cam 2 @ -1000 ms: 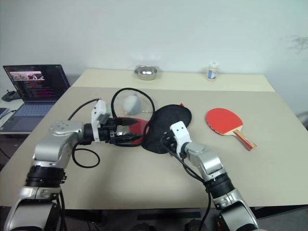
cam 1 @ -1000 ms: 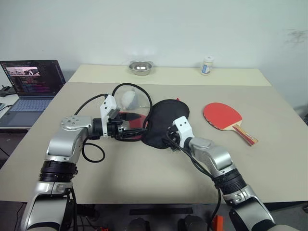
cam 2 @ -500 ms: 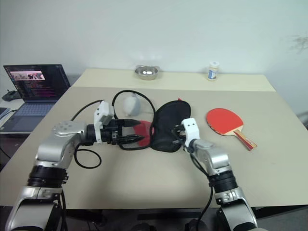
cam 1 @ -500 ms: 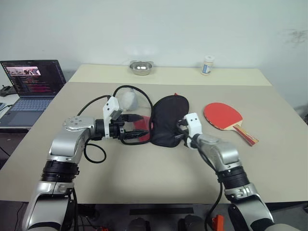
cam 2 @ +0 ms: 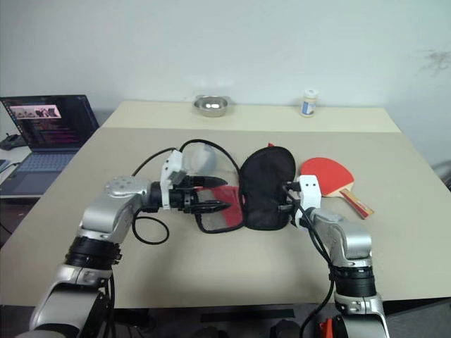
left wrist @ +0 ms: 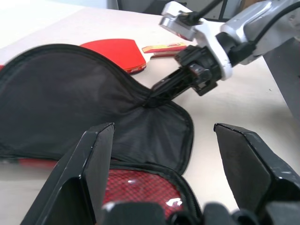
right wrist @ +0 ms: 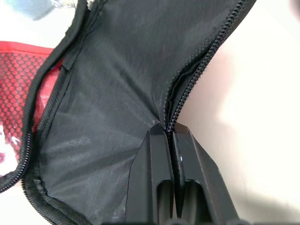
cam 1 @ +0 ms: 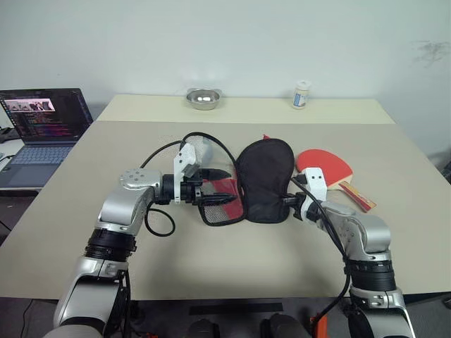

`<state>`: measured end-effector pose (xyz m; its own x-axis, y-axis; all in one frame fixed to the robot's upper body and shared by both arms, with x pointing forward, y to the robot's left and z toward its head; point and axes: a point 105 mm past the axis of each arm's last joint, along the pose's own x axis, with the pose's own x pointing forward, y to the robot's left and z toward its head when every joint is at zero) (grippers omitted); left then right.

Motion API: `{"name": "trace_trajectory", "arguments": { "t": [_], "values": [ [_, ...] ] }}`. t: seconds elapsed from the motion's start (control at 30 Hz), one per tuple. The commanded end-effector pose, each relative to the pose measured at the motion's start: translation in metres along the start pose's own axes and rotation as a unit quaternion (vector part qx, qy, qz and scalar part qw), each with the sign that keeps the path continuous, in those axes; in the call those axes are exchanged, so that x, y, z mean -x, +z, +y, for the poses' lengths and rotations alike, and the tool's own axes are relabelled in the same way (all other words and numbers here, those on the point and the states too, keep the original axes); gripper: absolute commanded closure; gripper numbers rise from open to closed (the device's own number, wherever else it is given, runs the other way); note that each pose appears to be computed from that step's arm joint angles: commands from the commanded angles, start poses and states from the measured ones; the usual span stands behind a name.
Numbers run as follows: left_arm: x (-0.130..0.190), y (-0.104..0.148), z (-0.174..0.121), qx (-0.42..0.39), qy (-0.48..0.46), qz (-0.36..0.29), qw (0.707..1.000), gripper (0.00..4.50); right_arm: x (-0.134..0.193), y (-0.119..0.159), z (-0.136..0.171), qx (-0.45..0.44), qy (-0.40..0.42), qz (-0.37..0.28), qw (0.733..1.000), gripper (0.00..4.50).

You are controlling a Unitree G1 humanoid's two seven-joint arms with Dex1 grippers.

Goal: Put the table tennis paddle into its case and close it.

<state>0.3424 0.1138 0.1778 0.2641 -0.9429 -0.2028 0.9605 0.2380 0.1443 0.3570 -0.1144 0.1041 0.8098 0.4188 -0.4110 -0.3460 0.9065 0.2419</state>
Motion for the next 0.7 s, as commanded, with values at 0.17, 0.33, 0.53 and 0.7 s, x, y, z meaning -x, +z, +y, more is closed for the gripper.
{"name": "trace_trajectory", "arguments": {
  "t": [0.17, 0.33, 0.53, 0.7],
  "values": [
    [-0.003, 0.011, 0.0, -0.025, -0.015, -0.009, 1.0, 0.8, 0.005, 0.016, -0.005, 0.006, -0.003, -0.026, 1.0, 4.06],
    [-0.004, 0.01, -0.001, -0.025, -0.014, -0.011, 1.0, 0.8, 0.007, 0.03, -0.013, 0.036, -0.016, -0.04, 0.998, 2.45],
    [0.0, 0.012, -0.004, -0.024, -0.009, -0.018, 1.0, 0.8, 0.038, 0.064, -0.031, 0.12, -0.039, -0.074, 0.989, 0.27],
    [-0.001, 0.018, -0.008, -0.021, -0.005, -0.031, 0.999, 0.8, 0.079, 0.078, -0.06, 0.166, -0.054, -0.081, 0.981, 0.02]
  ]
}}
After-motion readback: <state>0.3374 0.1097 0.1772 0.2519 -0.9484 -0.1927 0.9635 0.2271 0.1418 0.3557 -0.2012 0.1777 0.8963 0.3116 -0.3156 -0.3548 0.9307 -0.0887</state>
